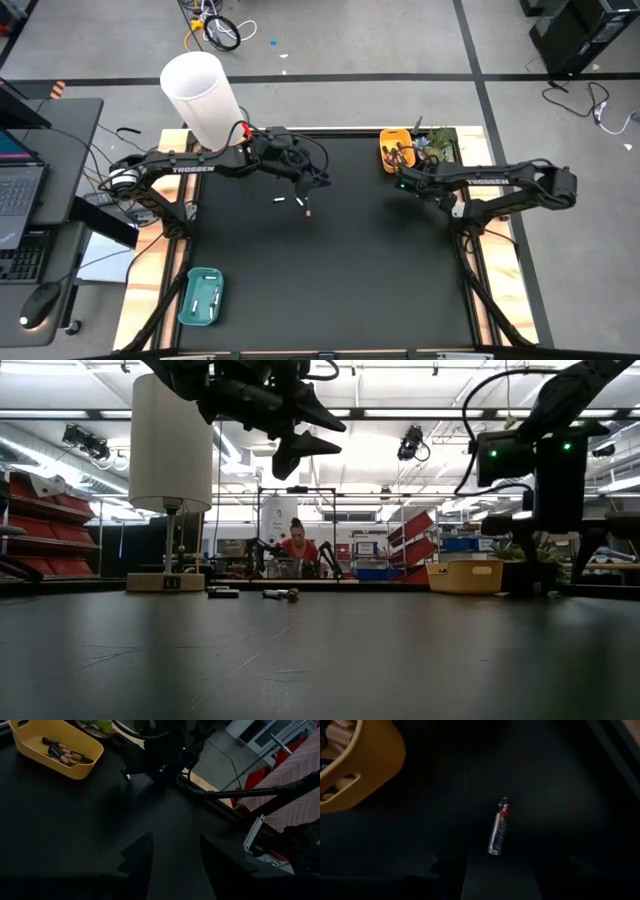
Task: Sort batteries
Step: Put the silver battery into the blue bin
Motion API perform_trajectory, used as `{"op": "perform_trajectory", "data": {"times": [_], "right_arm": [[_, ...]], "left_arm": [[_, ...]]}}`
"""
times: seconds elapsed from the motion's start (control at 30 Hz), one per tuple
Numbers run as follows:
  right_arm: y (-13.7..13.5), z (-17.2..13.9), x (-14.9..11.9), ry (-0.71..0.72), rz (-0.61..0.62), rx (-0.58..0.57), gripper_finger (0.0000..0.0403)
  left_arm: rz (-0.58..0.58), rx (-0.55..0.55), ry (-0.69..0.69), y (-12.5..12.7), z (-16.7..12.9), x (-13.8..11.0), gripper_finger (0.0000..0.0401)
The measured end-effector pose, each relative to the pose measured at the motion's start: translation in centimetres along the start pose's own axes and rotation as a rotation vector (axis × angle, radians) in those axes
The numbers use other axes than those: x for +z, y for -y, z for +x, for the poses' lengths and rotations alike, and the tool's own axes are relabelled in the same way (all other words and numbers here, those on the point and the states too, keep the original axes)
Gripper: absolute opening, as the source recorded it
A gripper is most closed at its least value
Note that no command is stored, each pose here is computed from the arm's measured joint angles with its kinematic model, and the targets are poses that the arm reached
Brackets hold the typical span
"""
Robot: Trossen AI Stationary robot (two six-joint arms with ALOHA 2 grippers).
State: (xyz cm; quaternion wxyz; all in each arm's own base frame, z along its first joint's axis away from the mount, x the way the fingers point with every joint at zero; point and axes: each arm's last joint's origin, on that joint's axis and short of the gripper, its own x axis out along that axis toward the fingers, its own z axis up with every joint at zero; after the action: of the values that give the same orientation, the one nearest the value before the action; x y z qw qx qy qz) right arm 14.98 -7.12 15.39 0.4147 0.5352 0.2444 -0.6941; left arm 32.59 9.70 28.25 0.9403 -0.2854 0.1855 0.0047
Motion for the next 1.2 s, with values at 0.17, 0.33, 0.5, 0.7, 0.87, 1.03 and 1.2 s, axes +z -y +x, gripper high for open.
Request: {"op": "perform_trajectory", "data": {"times": [0.17, 0.33, 0.5, 0.7, 0.87, 1.03, 1.2], "right_arm": [[-0.7, 1.1, 0.1, -0.012, -0.008, -0.026, 0.0189], [-1.3, 2.2, 0.0, -0.023, -0.008, -0.054, 0.0178], [-1.4, 2.7, -0.2, -0.023, -0.037, -0.084, 0.0146], [-1.2, 2.8, -0.2, -0.024, -0.096, -0.109, 0.0064], [-1.2, 2.8, -0.2, -0.038, -0.149, -0.113, 0.0011], [-1.2, 2.7, -0.2, -0.063, -0.206, -0.102, 0.0019], [-2.1, 1.4, -0.5, -0.11, -0.286, 0.008, 0.0001]], "left_arm": [[-0.007, 0.008, -0.016, -0.1, 0.0, -0.2, 0.0177], [-0.007, 0.008, -0.016, -0.1, 0.0, -0.2, 0.0177], [-0.009, 0.01, -0.02, -0.1, 0.0, -0.2, 0.0177], [-0.028, 0.03, -0.061, -0.3, 0.0, -0.6, 0.0177], [-0.035, 0.037, -0.075, -0.4, 0.0, -0.8, 0.0177], [-0.035, 0.037, -0.075, -0.4, 0.0, -0.8, 0.0177], [-0.039, 0.037, -0.074, -0.4, 0.0, -0.8, 0.0177]]}}
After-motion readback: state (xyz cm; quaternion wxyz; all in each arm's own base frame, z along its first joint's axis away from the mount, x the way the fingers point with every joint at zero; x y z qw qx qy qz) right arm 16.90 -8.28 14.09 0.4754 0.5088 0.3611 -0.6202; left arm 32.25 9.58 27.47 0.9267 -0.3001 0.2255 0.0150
